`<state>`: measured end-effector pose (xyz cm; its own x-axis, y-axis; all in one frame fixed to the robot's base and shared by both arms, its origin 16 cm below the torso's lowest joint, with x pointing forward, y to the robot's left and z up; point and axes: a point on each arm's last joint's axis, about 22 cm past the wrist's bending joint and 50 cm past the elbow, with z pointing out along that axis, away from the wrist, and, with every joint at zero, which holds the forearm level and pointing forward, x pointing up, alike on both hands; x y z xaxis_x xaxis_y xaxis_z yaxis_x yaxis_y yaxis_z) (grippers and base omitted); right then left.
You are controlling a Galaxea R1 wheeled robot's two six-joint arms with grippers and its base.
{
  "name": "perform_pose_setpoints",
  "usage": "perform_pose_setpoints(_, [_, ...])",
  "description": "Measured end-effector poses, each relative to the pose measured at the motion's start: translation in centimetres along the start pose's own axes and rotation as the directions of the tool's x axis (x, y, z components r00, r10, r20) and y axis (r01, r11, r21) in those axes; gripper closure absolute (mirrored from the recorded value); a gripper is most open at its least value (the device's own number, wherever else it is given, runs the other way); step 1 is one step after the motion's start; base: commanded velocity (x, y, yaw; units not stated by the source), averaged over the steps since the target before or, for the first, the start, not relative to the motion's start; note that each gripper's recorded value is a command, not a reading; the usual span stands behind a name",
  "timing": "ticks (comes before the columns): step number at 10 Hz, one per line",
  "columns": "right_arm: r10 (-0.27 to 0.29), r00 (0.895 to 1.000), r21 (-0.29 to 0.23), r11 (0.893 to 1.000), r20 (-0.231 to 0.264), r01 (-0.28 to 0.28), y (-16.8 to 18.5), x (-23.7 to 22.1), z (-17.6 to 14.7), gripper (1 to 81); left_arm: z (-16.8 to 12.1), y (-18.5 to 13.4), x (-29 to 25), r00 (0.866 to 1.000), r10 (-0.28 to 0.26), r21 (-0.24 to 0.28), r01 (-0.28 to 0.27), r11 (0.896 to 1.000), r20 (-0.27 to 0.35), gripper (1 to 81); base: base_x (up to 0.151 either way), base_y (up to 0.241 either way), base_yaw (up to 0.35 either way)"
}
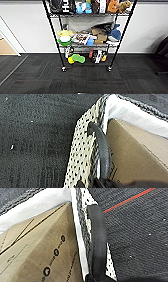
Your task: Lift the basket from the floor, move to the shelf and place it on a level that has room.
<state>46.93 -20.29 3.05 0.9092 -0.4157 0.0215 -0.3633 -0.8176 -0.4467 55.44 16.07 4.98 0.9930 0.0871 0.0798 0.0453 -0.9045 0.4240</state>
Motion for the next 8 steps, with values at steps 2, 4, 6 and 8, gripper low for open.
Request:
perform_pose_setpoints(2, [0.017, 1.000, 0.038, 0.999, 0.005, -0.017, -0.8, -0.4, -0.5, 81.1, -1.4, -1.5, -0.8, 0.999, -0.051, -0.022, 0.051, 0.998, 0.016, 81.1, 0.000, 0.000, 0.000])
perform_pose_setpoints(4, [0.023, 1.000, 0.066, 0.998, 0.016, -0.024, -2.1, -1.0, -0.4, 81.1, -2.0, -2.6, -2.1, 0.996, -0.079, -0.027, 0.079, 0.996, 0.030, 81.1, 0.000, 0.000, 0.000])
perform_pose_setpoints(6, [0.026, 1.000, 0.068, 0.997, 0.010, -0.027, -2.3, -0.9, -0.6, 81.1, -2.6, -2.0, -2.5, 0.996, -0.076, -0.051, 0.078, 0.996, 0.039, 81.1, 0.000, 0.000, 0.000])
perform_pose_setpoints(8, [0.035, 0.999, 0.060, 0.998, 0.021, -0.036, -2.7, -1.1, -1.8, 81.1, -3.9, -1.6, -3.5, 0.994, -0.085, -0.056, 0.089, 0.995, 0.065, 81.1, 0.000, 0.000, 0.000])
